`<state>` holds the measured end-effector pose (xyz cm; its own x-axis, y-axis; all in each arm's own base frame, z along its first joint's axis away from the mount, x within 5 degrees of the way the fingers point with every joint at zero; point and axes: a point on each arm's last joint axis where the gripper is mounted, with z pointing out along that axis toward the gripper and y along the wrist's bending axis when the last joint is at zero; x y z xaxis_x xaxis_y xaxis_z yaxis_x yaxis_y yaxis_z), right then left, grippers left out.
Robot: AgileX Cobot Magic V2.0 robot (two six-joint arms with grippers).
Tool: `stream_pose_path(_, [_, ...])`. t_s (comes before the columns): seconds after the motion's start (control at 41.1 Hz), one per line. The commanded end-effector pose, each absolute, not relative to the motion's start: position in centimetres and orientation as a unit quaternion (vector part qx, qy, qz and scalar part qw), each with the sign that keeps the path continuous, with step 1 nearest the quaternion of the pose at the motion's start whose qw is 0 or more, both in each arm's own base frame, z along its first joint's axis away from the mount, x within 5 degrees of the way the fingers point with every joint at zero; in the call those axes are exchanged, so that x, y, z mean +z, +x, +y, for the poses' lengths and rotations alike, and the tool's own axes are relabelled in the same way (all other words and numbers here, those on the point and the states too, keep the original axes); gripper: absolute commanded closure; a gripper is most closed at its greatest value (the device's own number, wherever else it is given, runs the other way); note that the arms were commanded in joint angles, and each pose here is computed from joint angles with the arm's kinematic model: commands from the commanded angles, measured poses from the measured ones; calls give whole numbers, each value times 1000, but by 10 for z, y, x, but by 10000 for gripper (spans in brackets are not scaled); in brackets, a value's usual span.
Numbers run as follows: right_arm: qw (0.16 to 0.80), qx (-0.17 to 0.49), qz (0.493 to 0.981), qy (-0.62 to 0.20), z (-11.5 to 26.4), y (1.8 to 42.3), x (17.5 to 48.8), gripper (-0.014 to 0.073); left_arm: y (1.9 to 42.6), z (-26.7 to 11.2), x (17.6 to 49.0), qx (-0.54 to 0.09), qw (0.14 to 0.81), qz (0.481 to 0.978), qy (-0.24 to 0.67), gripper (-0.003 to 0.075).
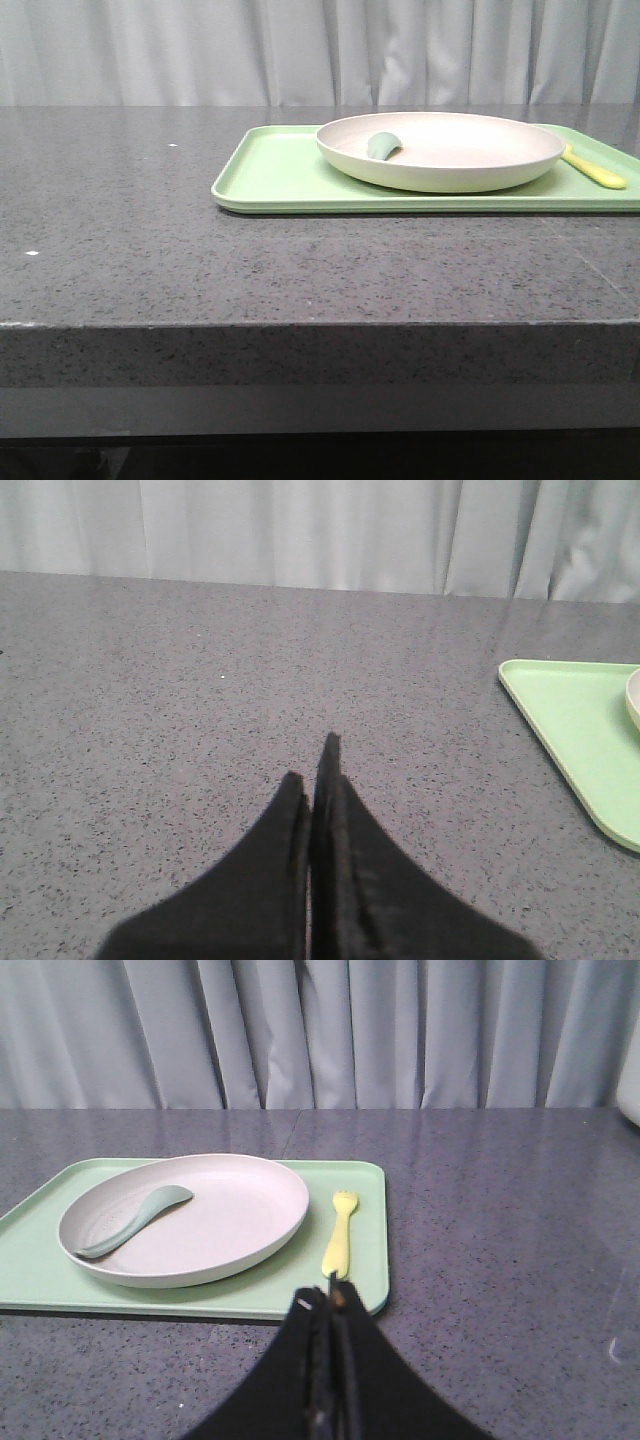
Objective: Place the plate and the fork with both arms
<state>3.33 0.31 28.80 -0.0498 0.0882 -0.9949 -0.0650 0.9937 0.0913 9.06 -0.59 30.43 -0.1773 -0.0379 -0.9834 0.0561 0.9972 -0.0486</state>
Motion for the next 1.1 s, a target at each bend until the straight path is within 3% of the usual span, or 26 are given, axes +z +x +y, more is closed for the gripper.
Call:
stream_pose_path(0.0, [723,50,689,4,3,33,302,714,91,-6,320,-41,681,731,4,738])
stream_pose_path(0.608, [723,50,689,4,3,33,302,714,91,-6,315,-38,679,733,6,738])
stream_pose_path(1.071, [723,50,689,4,3,33,302,714,52,-3,231,-40,704,709,2,738])
